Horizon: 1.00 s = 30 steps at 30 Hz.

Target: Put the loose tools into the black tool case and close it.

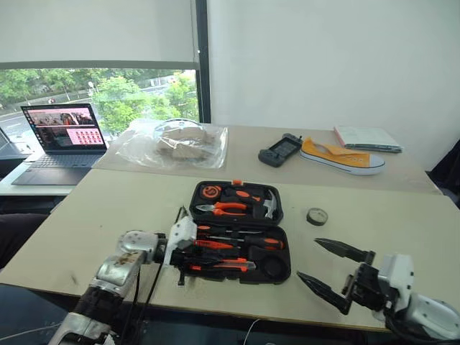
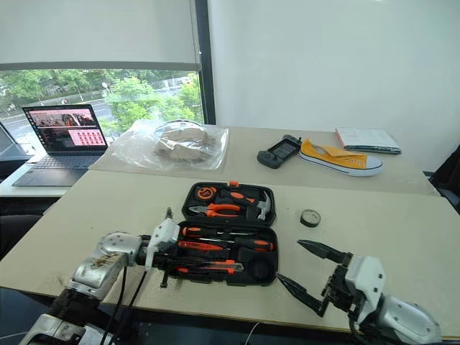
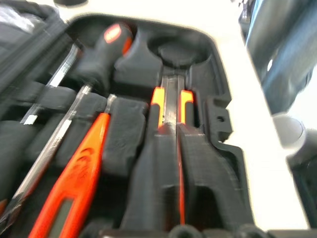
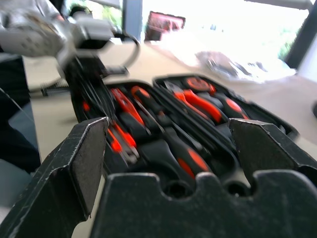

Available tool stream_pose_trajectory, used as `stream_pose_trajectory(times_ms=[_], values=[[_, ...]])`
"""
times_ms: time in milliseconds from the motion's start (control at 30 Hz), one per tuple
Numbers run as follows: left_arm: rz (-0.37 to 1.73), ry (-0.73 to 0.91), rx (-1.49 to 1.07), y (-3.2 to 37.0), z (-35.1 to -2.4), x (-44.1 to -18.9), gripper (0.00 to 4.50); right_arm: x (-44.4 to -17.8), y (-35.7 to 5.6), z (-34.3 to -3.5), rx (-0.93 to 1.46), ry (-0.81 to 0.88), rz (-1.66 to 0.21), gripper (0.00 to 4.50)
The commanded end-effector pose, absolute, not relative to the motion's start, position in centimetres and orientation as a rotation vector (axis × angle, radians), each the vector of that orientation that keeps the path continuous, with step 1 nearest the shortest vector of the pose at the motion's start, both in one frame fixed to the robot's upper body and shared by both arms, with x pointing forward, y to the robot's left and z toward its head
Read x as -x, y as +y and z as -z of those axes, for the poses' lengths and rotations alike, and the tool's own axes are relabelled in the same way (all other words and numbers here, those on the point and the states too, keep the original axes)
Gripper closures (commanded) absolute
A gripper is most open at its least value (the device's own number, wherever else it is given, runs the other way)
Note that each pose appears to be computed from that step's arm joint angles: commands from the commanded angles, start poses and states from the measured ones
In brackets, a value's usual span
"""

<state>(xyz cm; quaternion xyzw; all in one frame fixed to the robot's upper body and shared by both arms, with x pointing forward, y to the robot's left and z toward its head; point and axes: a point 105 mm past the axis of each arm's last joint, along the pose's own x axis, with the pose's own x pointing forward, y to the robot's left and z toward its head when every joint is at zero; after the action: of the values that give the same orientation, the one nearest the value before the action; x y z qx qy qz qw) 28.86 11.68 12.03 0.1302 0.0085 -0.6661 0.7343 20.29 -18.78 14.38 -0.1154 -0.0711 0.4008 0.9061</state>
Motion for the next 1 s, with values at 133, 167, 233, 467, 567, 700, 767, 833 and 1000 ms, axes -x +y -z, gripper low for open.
stream_pose_trajectory(times_ms=[133, 167, 233, 467, 567, 700, 767, 833, 1000], values=[[1.322, -0.013, -0.338, 17.9, -14.5, -29.4, 1.19, -19.3, -24.7, -13.6, 0.337, -0.073, -0.603, 0.00], [1.293, -0.013, -0.302, 18.7, -15.0, -29.7, 0.94, -19.5, -25.2, -13.5, 0.349, -0.045, -0.593, 0.00], [1.265, -0.030, -0.266, 19.5, -15.7, -29.9, 0.11, -20.5, -25.6, -13.9, 0.381, -0.020, -0.592, 0.00], [1.266, -0.057, -0.212, 19.3, -16.6, -30.3, 0.04, -27.1, -25.3, -15.9, 0.515, 0.101, -0.676, 0.00], [1.302, -0.058, -0.200, 18.5, -16.7, -30.1, 0.04, -31.7, -24.5, -15.8, 0.543, 0.239, -0.696, 0.00], [1.323, -0.062, -0.199, 17.6, -16.6, -30.0, 0.04, -35.4, -23.8, -15.1, 0.610, 0.351, -0.696, 0.00], [1.335, -0.068, -0.203, 17.1, -16.7, -29.9, 0.04, -36.6, -23.4, -14.7, 0.640, 0.397, -0.703, 0.00], [1.345, -0.069, -0.213, 16.8, -16.7, -29.8, 0.01, -37.1, -23.2, -14.0, 0.658, 0.462, -0.722, 0.26], [1.344, -0.068, -0.234, 16.9, -16.7, -29.8, 0.00, -37.6, -22.9, -12.9, 0.661, 0.546, -0.761, 1.77]])
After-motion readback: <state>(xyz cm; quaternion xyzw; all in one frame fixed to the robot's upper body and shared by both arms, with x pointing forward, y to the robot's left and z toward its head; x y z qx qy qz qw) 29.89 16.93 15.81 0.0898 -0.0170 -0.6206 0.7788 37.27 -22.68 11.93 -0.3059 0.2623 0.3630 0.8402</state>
